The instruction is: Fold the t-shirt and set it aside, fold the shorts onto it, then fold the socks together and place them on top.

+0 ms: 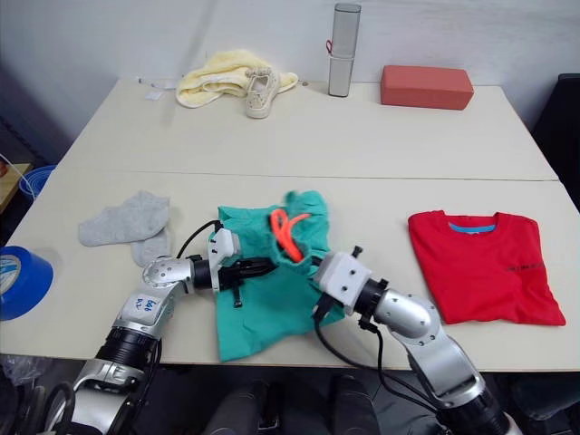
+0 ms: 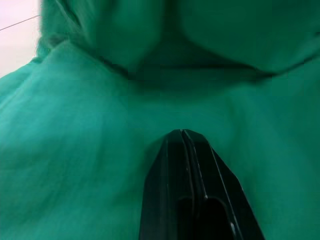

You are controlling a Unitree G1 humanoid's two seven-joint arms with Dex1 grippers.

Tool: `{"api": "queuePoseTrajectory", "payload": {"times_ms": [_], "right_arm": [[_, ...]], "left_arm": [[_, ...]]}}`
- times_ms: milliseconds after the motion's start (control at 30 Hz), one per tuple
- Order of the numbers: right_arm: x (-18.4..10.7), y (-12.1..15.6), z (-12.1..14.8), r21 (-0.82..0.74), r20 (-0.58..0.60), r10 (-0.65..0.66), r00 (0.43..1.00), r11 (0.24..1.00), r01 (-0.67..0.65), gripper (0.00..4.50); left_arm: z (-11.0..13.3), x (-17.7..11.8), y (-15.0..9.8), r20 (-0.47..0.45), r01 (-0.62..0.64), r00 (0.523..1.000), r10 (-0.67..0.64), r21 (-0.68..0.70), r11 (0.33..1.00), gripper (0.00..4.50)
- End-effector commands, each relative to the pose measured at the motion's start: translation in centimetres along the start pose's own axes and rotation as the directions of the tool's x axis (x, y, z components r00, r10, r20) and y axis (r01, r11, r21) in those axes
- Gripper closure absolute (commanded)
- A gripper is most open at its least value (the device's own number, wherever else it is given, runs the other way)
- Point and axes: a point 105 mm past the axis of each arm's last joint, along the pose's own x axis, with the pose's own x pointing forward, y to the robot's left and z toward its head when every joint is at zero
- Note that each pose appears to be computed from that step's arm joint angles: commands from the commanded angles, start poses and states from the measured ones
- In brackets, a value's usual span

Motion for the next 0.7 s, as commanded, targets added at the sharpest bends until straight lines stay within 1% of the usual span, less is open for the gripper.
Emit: {"api": "queuePoseTrajectory", "payload": {"times_ms": [33,167,267,400,500,600,700], "right_arm": [[0.8,1.1,0.2,-0.037,0.020,0.088,0.996,0.995,-0.088,4.48],[1.8,2.7,-0.1,-0.002,0.024,0.181,0.983,0.983,-0.181,4.48],[2.6,3.8,0.0,0.009,0.037,0.245,0.969,0.969,-0.246,4.48],[2.5,3.6,0.1,-0.022,0.036,0.270,0.962,0.963,-0.269,4.48],[2.4,3.7,-0.1,-0.034,0.025,0.295,0.955,0.955,-0.294,4.48],[2.8,3.3,0.1,-0.005,0.028,0.289,0.957,0.957,-0.289,4.48],[3.4,2.9,0.3,-0.007,0.035,0.286,0.958,0.958,-0.286,4.48]], "left_arm": [[-0.8,-1.1,-0.2,-0.023,-0.013,1.000,0.012,-0.034,0.999,4.50],[-0.8,-2.2,-0.1,-0.020,-0.032,0.999,0.031,-0.048,0.998,4.50],[-0.4,-3.3,-0.1,0.003,-0.053,0.999,0.053,-0.053,0.997,4.50],[1.0,-5.0,-0.4,0.076,-0.046,0.996,0.051,-0.059,0.997,4.50],[1.7,-6.9,-0.9,0.101,-0.040,0.994,0.047,-0.066,0.997,4.50],[1.6,-8.6,-1.4,0.076,-0.048,0.996,0.053,-0.070,0.996,4.50],[1.2,-9.1,-1.2,0.055,-0.095,0.994,0.099,-0.075,0.993,4.50]]}}
